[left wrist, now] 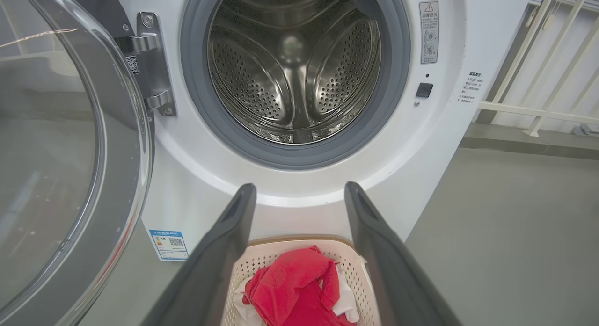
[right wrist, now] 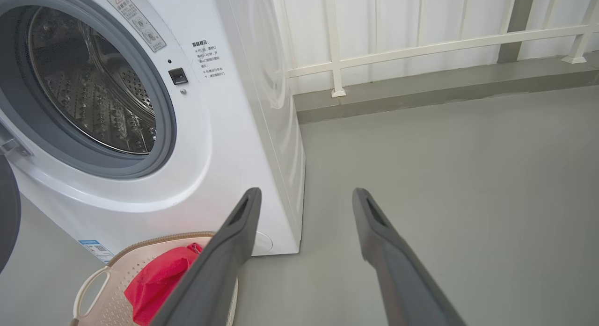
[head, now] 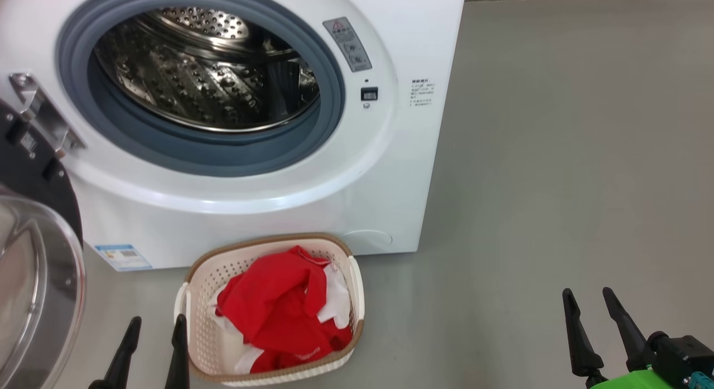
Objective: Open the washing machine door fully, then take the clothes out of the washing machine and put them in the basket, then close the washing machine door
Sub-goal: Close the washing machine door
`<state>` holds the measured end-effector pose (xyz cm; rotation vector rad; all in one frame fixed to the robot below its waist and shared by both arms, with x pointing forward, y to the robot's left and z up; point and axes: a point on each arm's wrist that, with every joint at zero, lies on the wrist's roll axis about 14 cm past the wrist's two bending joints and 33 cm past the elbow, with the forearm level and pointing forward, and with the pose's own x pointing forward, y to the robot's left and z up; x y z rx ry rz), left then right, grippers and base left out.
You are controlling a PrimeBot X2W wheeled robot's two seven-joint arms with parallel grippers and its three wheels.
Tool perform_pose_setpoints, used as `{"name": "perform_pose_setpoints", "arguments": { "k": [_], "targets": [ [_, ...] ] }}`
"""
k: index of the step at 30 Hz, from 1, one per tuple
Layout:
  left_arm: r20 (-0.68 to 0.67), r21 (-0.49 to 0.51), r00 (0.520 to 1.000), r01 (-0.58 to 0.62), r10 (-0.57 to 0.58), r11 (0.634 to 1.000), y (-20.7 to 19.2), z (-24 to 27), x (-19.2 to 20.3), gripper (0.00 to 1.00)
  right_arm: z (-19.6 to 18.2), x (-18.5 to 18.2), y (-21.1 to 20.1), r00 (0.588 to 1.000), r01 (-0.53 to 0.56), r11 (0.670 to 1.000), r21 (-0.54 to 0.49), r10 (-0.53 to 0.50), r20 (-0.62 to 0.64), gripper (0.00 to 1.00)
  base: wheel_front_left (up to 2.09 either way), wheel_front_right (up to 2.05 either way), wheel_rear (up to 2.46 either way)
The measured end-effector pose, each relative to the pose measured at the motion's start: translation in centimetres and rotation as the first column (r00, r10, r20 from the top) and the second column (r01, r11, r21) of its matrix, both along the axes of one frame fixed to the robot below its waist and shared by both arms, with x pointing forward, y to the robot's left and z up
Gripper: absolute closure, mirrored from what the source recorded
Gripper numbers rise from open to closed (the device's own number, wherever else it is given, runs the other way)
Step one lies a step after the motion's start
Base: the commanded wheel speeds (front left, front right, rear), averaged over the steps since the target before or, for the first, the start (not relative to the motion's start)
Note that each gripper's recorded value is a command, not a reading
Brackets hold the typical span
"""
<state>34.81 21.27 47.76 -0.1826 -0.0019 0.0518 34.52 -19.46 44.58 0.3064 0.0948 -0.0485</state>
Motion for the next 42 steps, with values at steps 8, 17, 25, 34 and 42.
{"name": "perform_pose_setpoints", "arguments": {
  "k": [8,17,25,34,42],
  "targets": [
    [-0.006,0.000,1.000,-0.003,0.003,1.000,0.1,-0.2,0.0,0.00,-0.2,0.1,0.2,1.000,-0.006,1.000,0.000,0.006,-0.007,0.00,-1.22,1.22,0.00],
    [0.001,0.000,1.000,-0.003,0.003,1.000,0.1,0.0,-0.2,0.00,0.0,0.1,0.3,1.000,-0.008,1.000,0.001,0.008,0.001,0.00,-1.03,1.02,0.01],
    [0.008,-0.001,1.000,-0.008,0.008,1.000,0.2,0.2,-0.3,0.00,0.3,0.1,0.4,1.000,-0.012,1.000,0.001,0.012,0.011,0.00,-0.13,0.13,0.00],
    [-0.021,-0.004,0.999,-0.028,0.028,1.000,0.6,-0.6,-0.8,0.00,0.2,0.5,0.9,1.000,-0.028,1.000,0.002,0.028,0.008,0.00,0.00,0.00,0.00],
    [-0.053,-0.007,0.991,-0.126,0.125,0.992,3.3,-1.6,-2.6,0.00,0.0,1.6,3.8,0.993,-0.120,0.993,0.008,0.120,0.003,0.00,0.00,0.00,0.00]
  ]
}}
